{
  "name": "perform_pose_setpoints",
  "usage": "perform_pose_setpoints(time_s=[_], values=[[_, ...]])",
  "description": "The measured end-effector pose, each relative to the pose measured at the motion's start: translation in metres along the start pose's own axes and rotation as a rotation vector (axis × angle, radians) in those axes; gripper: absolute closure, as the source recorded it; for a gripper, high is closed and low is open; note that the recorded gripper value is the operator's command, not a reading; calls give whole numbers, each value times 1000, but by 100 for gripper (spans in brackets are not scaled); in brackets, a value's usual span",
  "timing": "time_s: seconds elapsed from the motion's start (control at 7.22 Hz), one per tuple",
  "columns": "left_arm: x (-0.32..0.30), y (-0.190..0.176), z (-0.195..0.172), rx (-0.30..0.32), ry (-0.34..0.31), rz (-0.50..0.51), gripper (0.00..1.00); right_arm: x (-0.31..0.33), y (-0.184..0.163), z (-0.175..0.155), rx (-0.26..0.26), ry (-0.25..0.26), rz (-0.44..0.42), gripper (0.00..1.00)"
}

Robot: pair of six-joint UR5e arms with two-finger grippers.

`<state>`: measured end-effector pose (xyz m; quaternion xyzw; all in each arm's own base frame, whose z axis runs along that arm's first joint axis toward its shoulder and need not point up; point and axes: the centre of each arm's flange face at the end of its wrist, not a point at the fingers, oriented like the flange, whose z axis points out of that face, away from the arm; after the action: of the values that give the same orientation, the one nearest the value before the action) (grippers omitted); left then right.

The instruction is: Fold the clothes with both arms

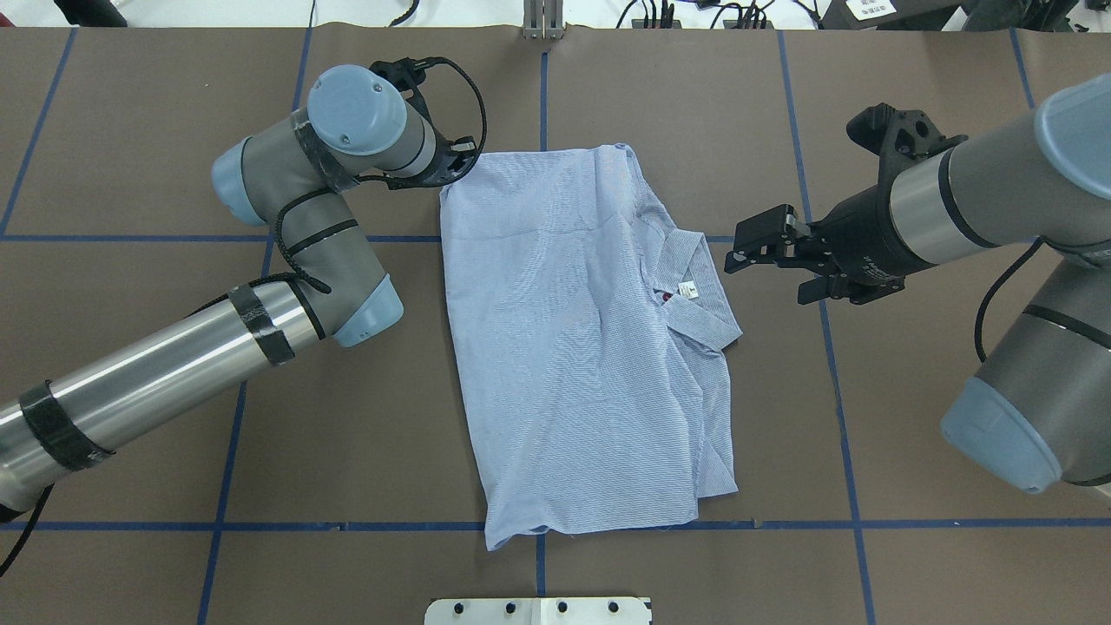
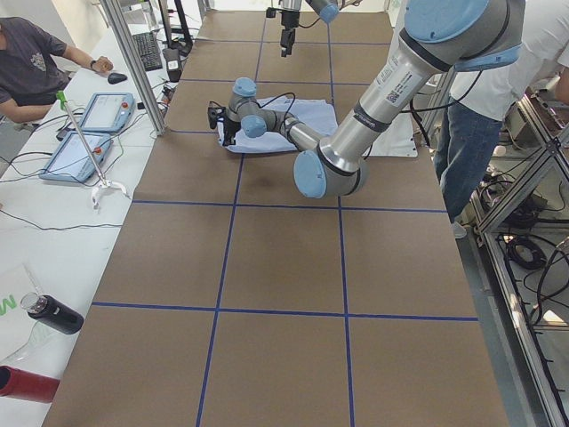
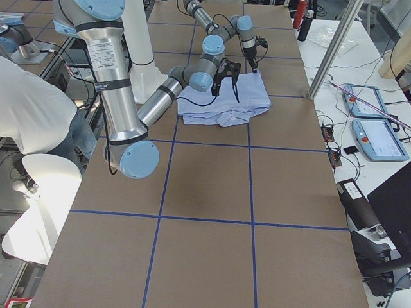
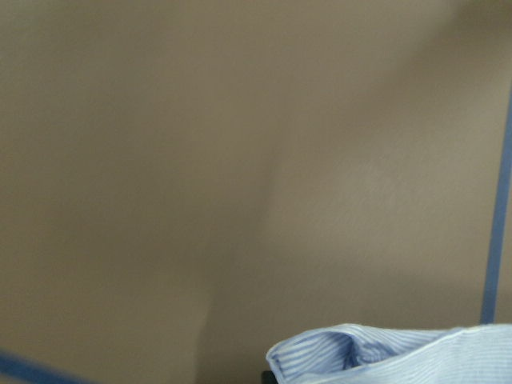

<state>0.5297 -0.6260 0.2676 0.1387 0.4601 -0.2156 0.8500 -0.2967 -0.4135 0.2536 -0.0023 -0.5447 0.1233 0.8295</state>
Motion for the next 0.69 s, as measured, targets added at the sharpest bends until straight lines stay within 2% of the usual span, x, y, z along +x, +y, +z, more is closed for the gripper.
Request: perform_pose_setpoints(time_s=[0.28,0.42,0.55,0.69], values=[[-2,-13,10,80,65,31,100,1,-1,1,13,3,0,0],[-3,-17,11,103,89,36,77,1,-2,3,18,6,1,0],[-3,-18,10,112,101,39,2,2,-4,6,24,11,0,0],[-2,-19,9,116,108,38,1,2,-5,11,32,17,-4,0]])
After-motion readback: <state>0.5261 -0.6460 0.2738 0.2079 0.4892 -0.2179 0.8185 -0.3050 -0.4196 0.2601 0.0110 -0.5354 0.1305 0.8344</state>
